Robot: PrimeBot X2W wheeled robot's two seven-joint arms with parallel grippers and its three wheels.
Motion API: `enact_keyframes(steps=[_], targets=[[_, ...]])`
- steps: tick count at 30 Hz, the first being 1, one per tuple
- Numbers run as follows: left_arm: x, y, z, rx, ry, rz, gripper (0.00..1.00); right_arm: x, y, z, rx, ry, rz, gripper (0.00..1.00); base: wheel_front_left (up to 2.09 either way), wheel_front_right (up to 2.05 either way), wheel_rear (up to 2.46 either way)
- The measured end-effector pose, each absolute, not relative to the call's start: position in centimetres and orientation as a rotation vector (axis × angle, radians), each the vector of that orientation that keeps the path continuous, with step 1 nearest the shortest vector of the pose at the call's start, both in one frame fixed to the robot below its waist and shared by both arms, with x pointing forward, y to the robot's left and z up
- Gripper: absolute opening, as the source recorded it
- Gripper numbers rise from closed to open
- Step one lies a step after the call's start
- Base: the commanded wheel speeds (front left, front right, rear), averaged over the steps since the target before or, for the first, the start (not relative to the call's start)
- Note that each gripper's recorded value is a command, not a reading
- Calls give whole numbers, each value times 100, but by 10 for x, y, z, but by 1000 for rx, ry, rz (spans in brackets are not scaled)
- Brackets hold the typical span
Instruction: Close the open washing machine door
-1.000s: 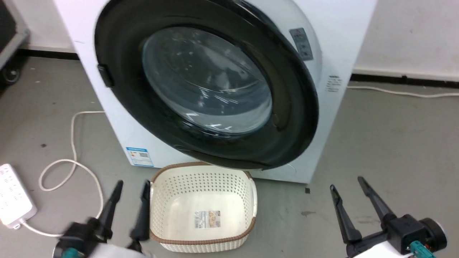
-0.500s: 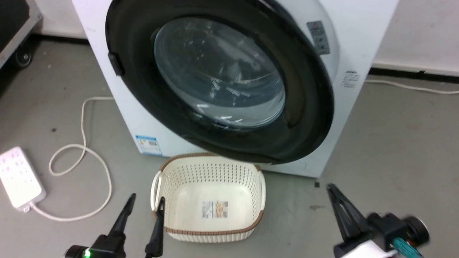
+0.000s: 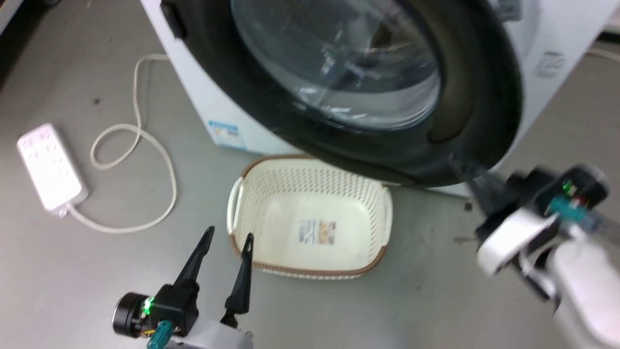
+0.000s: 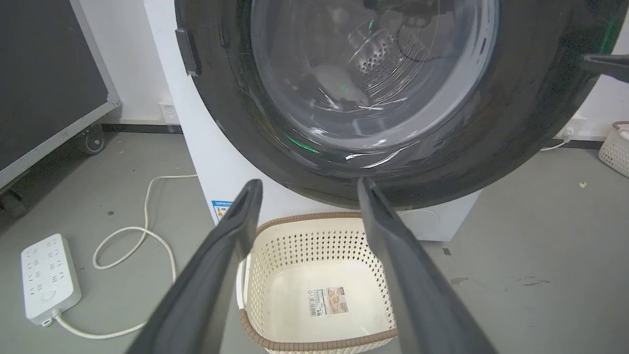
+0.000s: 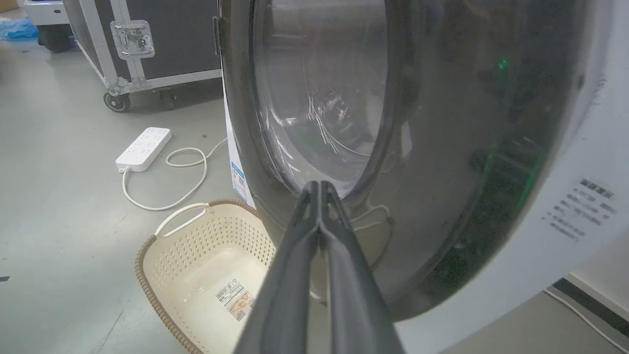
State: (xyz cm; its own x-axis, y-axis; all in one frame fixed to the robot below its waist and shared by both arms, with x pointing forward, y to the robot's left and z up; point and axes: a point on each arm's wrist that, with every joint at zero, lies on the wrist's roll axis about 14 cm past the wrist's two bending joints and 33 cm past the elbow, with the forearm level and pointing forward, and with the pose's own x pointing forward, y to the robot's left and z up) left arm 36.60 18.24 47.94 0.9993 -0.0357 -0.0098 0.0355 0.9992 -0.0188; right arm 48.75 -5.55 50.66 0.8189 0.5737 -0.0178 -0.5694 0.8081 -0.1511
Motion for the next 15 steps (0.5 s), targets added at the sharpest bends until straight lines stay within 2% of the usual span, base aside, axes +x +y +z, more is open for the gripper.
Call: enact_keyframes(steps=[1,2,3,6,8,15], targets=[[366,182,479,-19,10,-36,100,487,-56,507,-152,-29,611,0,0,0,0],[369,183,476,-18,21,-30,100,505,-55,505,-143,-18,610,0,0,0,0],[369,183,476,-18,21,-30,100,505,-55,505,-143,-18,610,0,0,0,0],[374,186,469,-12,41,-19,100,536,-59,501,-128,6,595,0,0,0,0],[375,187,468,-11,44,-16,100,542,-59,499,-121,14,594,0,0,0,0],[382,190,460,0,67,-4,100,591,-77,499,-82,45,510,0,0,0,0]])
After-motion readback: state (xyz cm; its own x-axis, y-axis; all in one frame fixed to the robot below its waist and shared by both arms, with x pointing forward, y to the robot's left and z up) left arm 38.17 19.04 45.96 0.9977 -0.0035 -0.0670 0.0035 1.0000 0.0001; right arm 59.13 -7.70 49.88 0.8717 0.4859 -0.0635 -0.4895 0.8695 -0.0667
